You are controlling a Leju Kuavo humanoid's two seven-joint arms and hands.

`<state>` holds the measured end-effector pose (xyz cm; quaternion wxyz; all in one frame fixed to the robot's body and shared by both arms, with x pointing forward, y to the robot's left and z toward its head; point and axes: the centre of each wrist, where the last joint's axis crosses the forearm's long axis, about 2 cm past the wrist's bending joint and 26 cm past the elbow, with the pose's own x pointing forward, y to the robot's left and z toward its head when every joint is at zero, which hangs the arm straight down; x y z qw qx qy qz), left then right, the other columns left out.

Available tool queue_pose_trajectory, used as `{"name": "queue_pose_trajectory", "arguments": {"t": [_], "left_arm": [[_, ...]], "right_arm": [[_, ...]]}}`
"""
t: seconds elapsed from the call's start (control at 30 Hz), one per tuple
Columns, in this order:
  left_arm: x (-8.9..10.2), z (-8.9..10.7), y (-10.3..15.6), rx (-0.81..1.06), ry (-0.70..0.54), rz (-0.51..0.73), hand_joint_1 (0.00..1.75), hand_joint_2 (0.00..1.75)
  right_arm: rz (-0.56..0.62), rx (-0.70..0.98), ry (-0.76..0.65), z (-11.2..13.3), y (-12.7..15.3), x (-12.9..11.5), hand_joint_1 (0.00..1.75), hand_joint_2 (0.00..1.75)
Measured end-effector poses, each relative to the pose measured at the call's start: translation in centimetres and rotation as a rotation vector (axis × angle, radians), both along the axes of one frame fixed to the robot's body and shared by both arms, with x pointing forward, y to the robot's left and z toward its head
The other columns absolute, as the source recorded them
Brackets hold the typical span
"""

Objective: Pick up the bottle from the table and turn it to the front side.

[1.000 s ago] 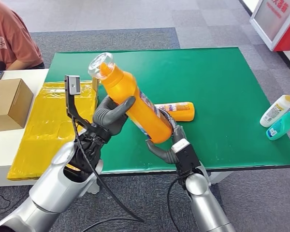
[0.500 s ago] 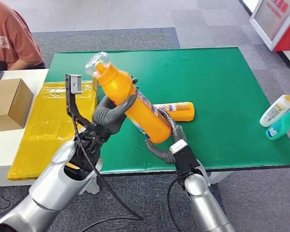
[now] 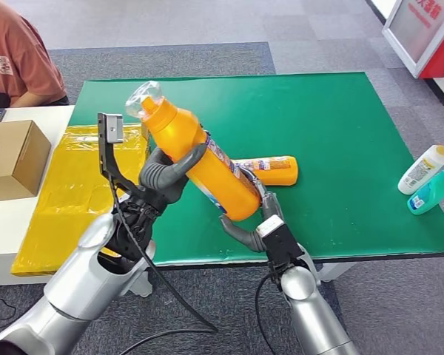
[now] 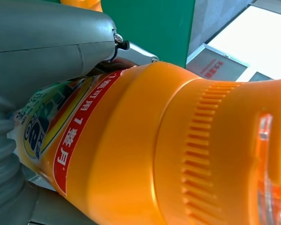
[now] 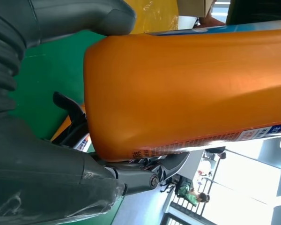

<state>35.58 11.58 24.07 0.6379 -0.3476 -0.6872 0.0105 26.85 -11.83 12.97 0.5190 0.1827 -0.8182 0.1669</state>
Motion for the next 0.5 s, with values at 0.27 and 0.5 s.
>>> {"name": "queue_pose_trajectory", "arguments": {"t": [0.27, 0.5], "left_arm": [[0.01, 0.01, 0.00, 0.009, -0.011, 0.006, 1.75, 1.75], [0.01, 0.01, -0.01, 0.016, -0.022, 0.015, 1.75, 1.75]], "right_arm": [[-0.001, 0.000, -0.001, 0.00, 0.08, -0.05, 1.75, 1.75], [-0.006, -0.001, -0.001, 0.00, 0.06, -0.04, 1.75, 1.75]]}}
